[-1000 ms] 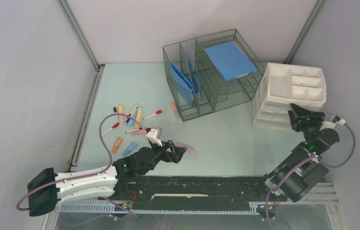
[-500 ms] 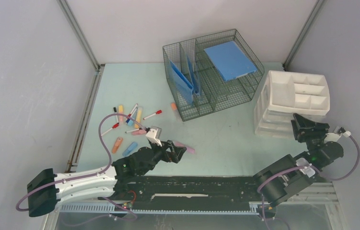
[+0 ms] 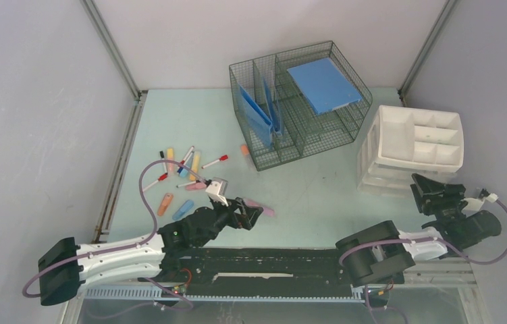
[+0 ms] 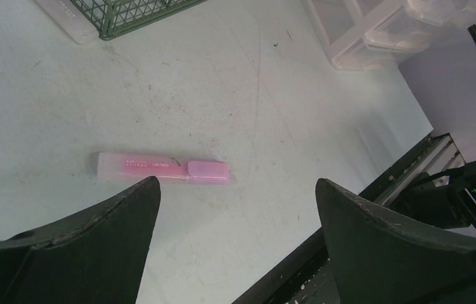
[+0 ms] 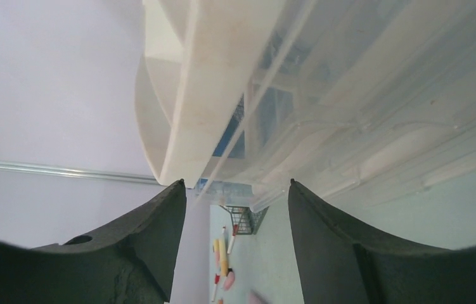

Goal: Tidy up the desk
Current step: Move the storage box to the center of the board.

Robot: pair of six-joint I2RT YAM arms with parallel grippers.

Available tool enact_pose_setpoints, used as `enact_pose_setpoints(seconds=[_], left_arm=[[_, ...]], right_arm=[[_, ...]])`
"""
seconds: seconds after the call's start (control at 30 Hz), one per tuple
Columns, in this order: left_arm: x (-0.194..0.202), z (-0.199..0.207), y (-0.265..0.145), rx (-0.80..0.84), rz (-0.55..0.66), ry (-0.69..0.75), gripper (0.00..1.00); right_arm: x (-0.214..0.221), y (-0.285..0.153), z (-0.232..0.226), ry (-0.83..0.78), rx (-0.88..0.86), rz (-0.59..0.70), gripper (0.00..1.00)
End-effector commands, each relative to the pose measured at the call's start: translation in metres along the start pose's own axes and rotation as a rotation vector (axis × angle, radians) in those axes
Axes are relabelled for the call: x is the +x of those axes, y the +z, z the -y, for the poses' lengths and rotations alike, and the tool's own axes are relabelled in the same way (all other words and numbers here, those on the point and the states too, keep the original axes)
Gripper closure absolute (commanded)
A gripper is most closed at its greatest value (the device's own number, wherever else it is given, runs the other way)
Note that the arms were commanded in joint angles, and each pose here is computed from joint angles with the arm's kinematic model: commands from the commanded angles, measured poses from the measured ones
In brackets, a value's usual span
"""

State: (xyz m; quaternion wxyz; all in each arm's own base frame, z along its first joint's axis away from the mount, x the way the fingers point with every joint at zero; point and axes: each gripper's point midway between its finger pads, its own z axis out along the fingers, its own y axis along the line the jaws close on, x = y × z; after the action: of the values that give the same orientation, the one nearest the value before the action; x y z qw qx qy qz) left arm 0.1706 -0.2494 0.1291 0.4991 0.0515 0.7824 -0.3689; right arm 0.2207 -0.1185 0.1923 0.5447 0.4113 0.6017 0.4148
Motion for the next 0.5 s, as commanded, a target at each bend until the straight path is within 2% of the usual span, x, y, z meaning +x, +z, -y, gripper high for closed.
enact_pose_setpoints(seconds=[0.0,0.1,0.13,0.2,0.23,0.27,0.47], left_arm=[[-0.016,0.019,0.005,0.047,0.028,-0.001,0.00],[-0.022,0.030,0.011,0.069,0.027,0.018,0.00],[-0.024,0.035,0.013,0.079,0.022,0.026,0.00],[-0.026,0.043,0.018,0.091,0.013,0.043,0.00],[-0.027,0.046,0.020,0.098,0.009,0.050,0.00],[-0.028,0.050,0.022,0.104,0.004,0.056,0.00],[-0.024,0.055,0.028,0.118,-0.015,0.062,0.00]], right_arm=[[0.008,-0.011,-0.014,-0.078,-0.035,-0.077,0.30],[0.019,-0.018,-0.030,-0.177,-0.088,-0.123,0.24],[0.022,-0.019,-0.038,-0.301,-0.114,-0.128,0.20],[0.029,-0.022,-0.056,-0.396,-0.113,-0.135,0.14],[0.031,-0.022,-0.068,-0.530,-0.110,-0.148,0.13],[0.038,-0.023,-0.078,-0.567,-0.123,-0.163,0.11],[0.071,-0.020,-0.129,-0.748,-0.192,-0.313,0.11]])
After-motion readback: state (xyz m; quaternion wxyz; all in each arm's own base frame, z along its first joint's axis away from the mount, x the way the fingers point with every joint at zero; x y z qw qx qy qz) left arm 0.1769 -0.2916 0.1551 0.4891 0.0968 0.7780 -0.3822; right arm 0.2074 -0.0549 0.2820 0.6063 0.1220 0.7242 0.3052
